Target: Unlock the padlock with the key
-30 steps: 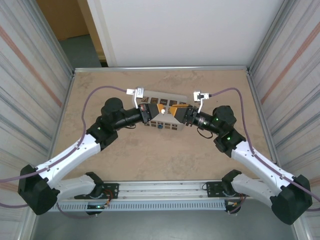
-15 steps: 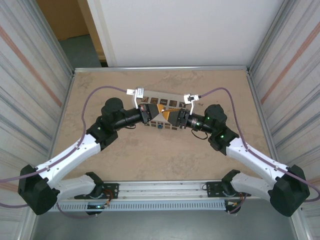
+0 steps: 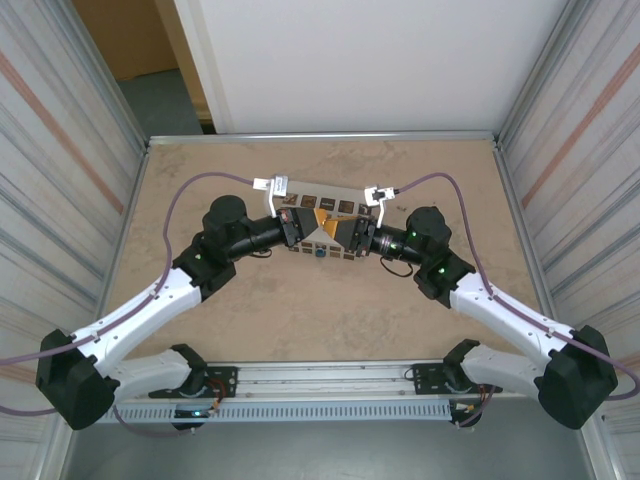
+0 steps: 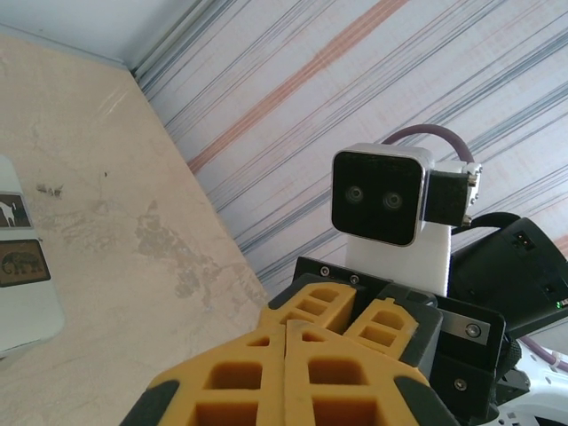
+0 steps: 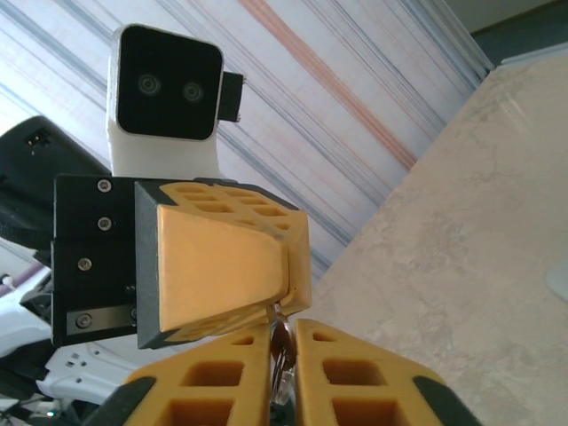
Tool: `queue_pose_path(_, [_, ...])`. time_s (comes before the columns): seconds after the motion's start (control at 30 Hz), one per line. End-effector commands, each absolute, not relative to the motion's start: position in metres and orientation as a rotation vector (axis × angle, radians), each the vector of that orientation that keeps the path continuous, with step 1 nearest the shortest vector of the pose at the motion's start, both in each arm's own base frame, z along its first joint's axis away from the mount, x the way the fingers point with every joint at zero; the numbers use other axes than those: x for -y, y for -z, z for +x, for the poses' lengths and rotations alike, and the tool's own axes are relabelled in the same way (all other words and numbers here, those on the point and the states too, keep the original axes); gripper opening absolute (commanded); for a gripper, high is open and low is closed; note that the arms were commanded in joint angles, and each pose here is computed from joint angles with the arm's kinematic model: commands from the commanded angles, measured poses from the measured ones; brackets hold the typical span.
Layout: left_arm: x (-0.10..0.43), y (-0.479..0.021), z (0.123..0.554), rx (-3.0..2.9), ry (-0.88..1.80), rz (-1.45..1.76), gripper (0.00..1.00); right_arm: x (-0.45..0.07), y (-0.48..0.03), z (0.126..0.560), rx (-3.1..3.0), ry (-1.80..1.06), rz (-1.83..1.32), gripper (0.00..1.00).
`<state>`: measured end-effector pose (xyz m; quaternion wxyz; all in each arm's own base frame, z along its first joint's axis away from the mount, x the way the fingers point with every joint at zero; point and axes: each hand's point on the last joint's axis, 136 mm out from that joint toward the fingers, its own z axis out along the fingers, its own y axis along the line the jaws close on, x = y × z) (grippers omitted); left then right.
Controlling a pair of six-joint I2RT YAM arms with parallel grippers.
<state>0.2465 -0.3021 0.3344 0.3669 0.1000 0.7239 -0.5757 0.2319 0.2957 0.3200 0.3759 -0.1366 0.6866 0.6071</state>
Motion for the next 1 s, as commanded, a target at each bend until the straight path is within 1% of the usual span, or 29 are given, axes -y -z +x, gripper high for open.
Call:
queue_pose_path(0.0, [0.300,-0.352,0.240,-1.797,1.483,0.292,0.00,-0.296,-0.340,0.231,-1.696,-1.562,-0.367,0.07])
queue_pose_path(0.1, [0.299,-0.351,0.242,-1.798,1.471,0.281,0.00,-0.296,-0.338,0.229,-1.706,-1.560,-0.370,0.01])
queue_pose_path(0.23, [0.298,-0.351,0.242,-1.799,1.461,0.278,0.00,-0.292,-0.334,0.227,-1.727,-1.543,-0.369,0.00])
queue_pose_path(0.27, [0.297,-0.352,0.242,-1.798,1.456,0.277,0.05,-0.291,-0.333,0.227,-1.731,-1.539,-0.369,0.00])
queue_pose_path(0.33, [0.294,-0.352,0.243,-1.803,1.434,0.269,0.26,-0.288,-0.330,0.227,-1.745,-1.521,-0.369,0.00])
queue_pose_path(0.37, [0.292,-0.352,0.243,-1.806,1.422,0.267,0.33,-0.287,-0.328,0.227,-1.756,-1.509,-0.369,0.00])
queue_pose_path(0.47, [0.281,-0.349,0.245,-1.824,1.372,0.245,0.48,-0.279,-0.322,0.229,-1.789,-1.460,-0.366,0.00])
queue_pose_path(0.57, [0.265,-0.341,0.245,-1.860,1.277,0.221,0.60,-0.272,-0.307,0.235,-1.846,-1.403,-0.364,0.00])
queue_pose_path(0.6, [0.259,-0.336,0.245,-1.877,1.234,0.216,0.63,-0.266,-0.311,0.232,-1.836,-1.385,-0.372,0.00])
queue_pose_path(0.73, [0.234,-0.307,0.244,-1.968,1.067,0.157,0.71,-0.257,-0.292,0.238,-1.902,-1.312,-0.392,0.00])
queue_pose_path(0.9, [0.207,-0.251,0.240,-2.105,0.910,0.066,0.77,-0.250,-0.265,0.253,-1.985,-1.261,-0.396,0.00])
queue_pose_path(0.97, [0.202,-0.230,0.237,-2.148,0.876,0.056,0.77,-0.249,-0.256,0.260,-2.008,-1.254,-0.386,0.00])
